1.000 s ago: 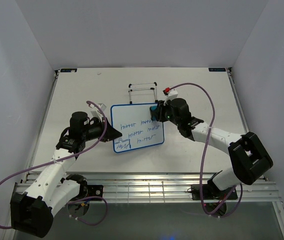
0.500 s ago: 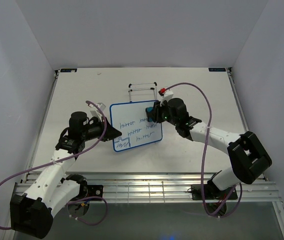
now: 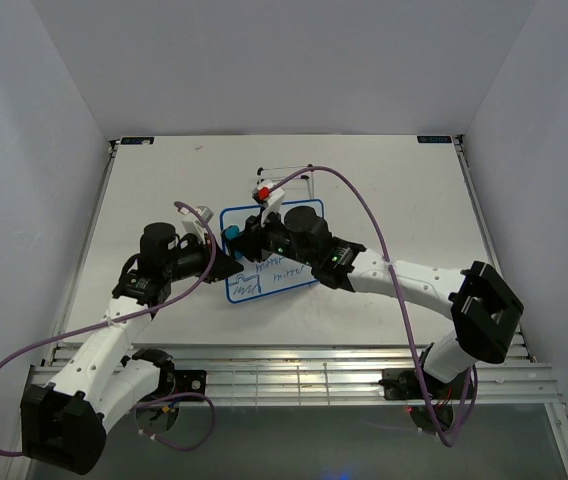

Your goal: Erase the whiteboard

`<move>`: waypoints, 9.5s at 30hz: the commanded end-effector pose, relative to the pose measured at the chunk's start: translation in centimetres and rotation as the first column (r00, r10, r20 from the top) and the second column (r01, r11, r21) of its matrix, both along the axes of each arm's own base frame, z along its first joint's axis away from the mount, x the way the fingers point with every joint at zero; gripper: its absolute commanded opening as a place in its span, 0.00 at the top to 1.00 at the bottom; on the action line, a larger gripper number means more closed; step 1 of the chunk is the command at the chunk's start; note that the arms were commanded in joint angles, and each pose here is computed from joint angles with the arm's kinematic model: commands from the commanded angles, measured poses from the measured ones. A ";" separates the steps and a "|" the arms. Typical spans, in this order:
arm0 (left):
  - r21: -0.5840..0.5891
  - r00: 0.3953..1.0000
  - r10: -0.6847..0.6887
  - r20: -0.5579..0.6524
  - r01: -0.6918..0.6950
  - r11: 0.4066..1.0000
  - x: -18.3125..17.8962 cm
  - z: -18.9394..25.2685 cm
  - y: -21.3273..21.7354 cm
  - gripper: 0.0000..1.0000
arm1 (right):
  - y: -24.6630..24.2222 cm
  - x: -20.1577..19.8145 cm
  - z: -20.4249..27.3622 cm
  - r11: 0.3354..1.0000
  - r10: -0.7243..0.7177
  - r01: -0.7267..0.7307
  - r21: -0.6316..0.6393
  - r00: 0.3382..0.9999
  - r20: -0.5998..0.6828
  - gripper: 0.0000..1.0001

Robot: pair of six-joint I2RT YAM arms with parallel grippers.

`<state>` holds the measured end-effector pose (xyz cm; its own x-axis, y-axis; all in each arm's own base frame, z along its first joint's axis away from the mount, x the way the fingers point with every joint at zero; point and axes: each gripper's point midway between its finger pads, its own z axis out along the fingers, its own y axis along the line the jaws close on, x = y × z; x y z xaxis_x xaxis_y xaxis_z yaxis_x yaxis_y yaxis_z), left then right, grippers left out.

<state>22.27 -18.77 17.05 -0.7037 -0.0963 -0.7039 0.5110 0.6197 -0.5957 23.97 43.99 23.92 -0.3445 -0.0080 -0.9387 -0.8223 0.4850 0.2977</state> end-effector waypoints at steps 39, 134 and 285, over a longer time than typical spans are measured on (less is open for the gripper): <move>-0.052 0.969 -0.236 0.078 0.240 0.969 -3.0 1.3 -2.4 1.00 | 3.1 -1.7 0.5 0.994 -0.092 0.087 0.061 0.992 0.085 0.84; -0.086 0.966 -0.258 0.009 0.258 0.962 -3.2 0.5 -2.9 1.00 | -12.7 4.3 -11.8 0.943 -0.324 0.330 0.035 0.939 -0.117 0.92; -0.284 0.953 -0.123 -0.278 0.041 0.958 -2.0 -1.2 -4.2 1.00 | -11.1 -5.5 -14.1 0.974 -0.157 0.120 -0.190 0.968 -0.195 0.92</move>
